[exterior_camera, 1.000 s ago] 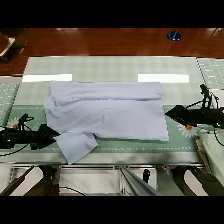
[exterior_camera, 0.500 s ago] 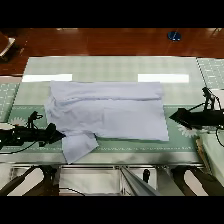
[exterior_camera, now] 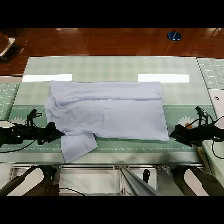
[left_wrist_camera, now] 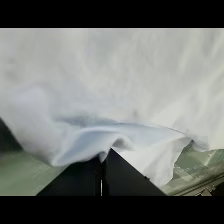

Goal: Fold the shirts.

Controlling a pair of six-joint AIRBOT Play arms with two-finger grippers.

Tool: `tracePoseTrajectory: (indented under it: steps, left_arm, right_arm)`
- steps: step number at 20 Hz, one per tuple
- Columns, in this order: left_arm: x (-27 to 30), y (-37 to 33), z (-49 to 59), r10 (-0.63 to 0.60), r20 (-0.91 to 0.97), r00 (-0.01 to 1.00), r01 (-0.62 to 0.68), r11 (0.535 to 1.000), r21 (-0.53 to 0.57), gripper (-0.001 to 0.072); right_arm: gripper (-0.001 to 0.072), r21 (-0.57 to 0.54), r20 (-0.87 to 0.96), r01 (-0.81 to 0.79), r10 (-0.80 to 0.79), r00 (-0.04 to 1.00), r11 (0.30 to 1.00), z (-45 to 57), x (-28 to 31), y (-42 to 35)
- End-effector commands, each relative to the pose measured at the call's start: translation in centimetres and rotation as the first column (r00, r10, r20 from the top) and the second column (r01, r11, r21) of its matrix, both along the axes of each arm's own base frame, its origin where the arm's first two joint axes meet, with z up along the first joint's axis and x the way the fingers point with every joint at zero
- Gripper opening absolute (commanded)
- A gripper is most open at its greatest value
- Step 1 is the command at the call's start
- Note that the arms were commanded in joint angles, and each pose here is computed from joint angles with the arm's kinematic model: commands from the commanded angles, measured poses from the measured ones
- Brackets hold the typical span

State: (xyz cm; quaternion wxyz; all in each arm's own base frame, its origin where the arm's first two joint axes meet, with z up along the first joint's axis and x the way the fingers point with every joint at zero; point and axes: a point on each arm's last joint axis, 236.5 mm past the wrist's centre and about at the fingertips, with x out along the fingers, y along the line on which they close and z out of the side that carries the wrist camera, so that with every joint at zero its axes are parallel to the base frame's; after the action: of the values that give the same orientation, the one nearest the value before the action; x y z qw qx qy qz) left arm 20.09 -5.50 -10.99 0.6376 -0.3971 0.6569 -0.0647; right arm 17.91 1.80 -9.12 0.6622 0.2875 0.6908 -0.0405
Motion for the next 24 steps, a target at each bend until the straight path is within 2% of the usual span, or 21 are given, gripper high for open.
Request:
tracePoseTrajectory:
  steps: [1, 6, 9, 10, 11, 12, 15, 20, 24]
  left_arm:
    - [-0.1, -0.4, 0.4, -0.006, -0.003, 1.000, 0.006, 1.000, -0.021, 0.0016]
    - [0.2, -0.7, 0.7, 0.007, 0.005, 1.000, -0.006, 0.999, -0.040, 0.0016]
    - [1.0, -1.4, 1.2, 0.008, 0.046, 0.999, -0.005, 0.998, -0.068, 0.0016]
    - [1.2, -1.3, 1.3, 0.014, 0.050, 0.999, -0.011, 0.997, -0.071, 0.0016]
    - [1.4, -1.2, 1.4, 0.014, 0.055, 0.998, -0.010, 0.998, -0.068, 0.0016]
    - [1.9, -1.0, 1.8, 0.011, 0.068, 0.998, -0.007, 0.998, -0.063, 0.0016]
    - [4.7, 0.2, 4.4, -0.013, 0.150, 0.989, 0.019, 0.999, -0.040, 0.0016]
    - [11.3, 3.0, 8.6, 0.032, 0.285, 0.958, -0.039, 0.999, 0.021, 0.0015]
    - [16.8, 1.6, 9.9, -0.035, 0.325, 0.945, 0.028, 0.999, 0.027, 0.0015]
  right_arm:
    - [0.0413, 0.118, -0.004, -0.002, 0.003, 1.000, 0.993, -0.6, -0.2, 2.6]
    - [0.0413, 0.183, 0.013, 0.042, -0.045, 0.999, 0.982, -2.2, 1.9, 3.4]
    - [0.0371, 0.231, 0.049, 0.063, -0.077, 0.996, 0.971, -2.5, 3.7, 4.5]
    - [0.0254, 0.247, 0.077, 0.054, -0.076, 0.994, 0.967, -2.3, 4.4, 5.2]
    - [0.0107, 0.262, 0.116, 0.007, -0.039, 0.992, 0.965, -1.9, 4.9, 6.1]
    - [0.0022, 0.278, 0.159, -0.062, 0.017, 0.987, 0.958, -1.2, 5.3, 7.2]
    - [0.0021, 0.253, 0.233, -0.147, 0.087, 0.968, 0.956, 1.0, 7.6, 7.6]
    - [0.0021, 0.128, 0.392, -0.135, 0.074, 0.917, 0.983, 6.9, 15.8, 4.4]
    - [0.0021, 0.151, 0.415, -0.108, 0.036, 0.909, 0.983, 8.3, 21.5, 3.9]
